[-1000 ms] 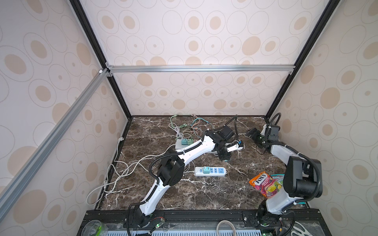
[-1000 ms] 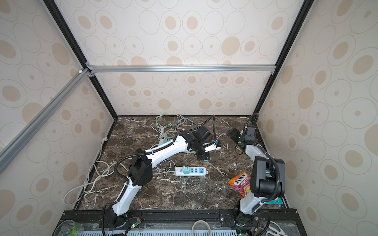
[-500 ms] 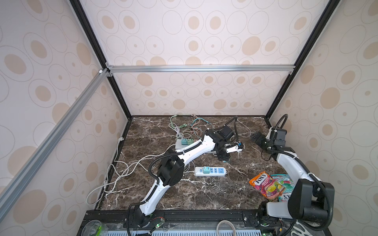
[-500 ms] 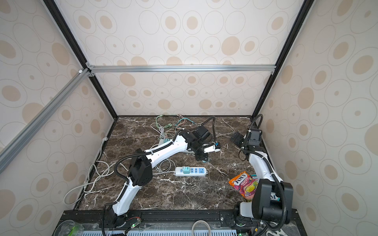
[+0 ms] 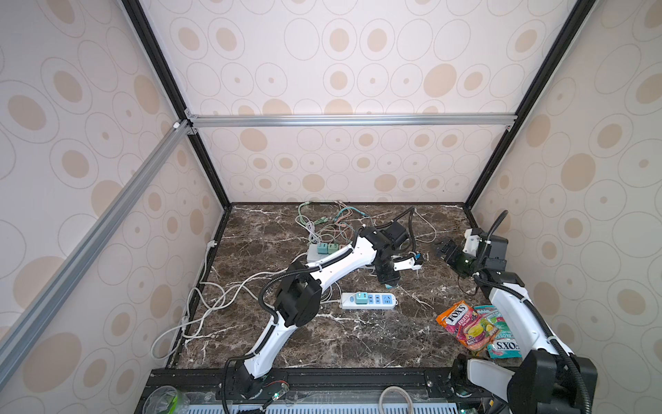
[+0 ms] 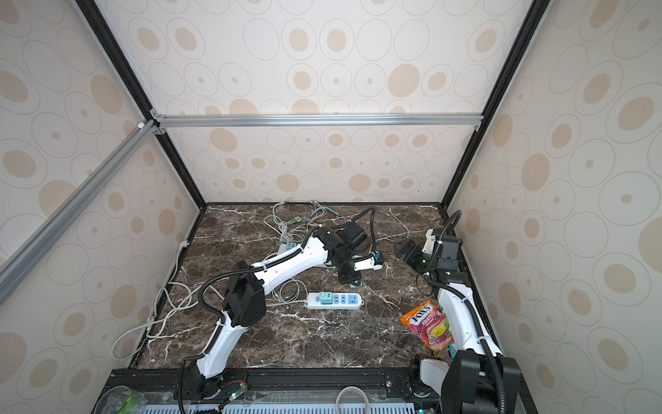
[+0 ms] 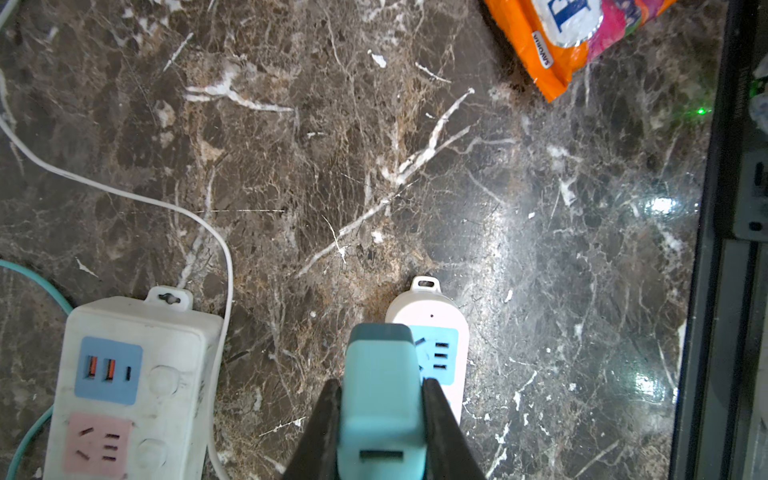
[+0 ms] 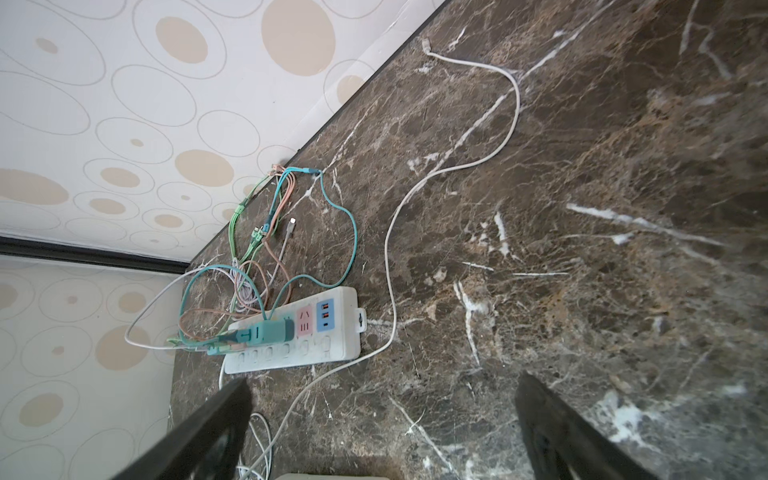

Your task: Insert the plug

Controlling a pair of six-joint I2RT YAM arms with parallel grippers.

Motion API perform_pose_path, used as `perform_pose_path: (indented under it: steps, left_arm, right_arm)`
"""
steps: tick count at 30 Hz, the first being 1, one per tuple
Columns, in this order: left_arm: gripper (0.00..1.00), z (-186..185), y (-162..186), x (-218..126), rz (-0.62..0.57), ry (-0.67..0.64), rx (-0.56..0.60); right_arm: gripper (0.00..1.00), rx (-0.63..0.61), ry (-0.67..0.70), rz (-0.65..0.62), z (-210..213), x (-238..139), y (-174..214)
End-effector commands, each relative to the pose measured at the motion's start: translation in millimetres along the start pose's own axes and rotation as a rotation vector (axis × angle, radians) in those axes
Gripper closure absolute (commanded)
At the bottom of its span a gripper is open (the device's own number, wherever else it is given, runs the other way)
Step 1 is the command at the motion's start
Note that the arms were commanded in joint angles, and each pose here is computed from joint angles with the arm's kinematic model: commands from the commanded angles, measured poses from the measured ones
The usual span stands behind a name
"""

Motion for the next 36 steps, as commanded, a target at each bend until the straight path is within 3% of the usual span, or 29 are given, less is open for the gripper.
perform_pose_path:
  steps: [1,18,27,36]
  left_arm:
    - [1.00,-16.1,0.5,-24.5,-0.012,-0.006,0.025]
    - [1.00,-38.2,33.2,3.7,0.141,-0.029,0.007]
    - [1.00,-47.8,17.8,3.8,0.106,-0.002,0.030]
    - [1.00,-43.8,20.8,21.7,0.171,-0.056,0.047]
  right_arm:
    - [0.00,0.040,-0.020,0.016,-3.0,-2.0,15.5]
    - [0.00,0.066,-0.059,0.046,-3.1,7.0,22.1]
    - [0.00,0.086,-0.058,0.057,-5.1,11.3,22.9]
    - [0.00,0.093,-0.066,0.063,-4.3,13.7,21.9]
Point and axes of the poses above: each gripper's point midway between its finger pads, its own x axis out along the fingers, its own z axis along the line the jaws close on, y = z × x, the point moved 3 cm from there along -x, back along the fingers, and after that the axes turned 7 degrees about -x, right-handed, at the moved point
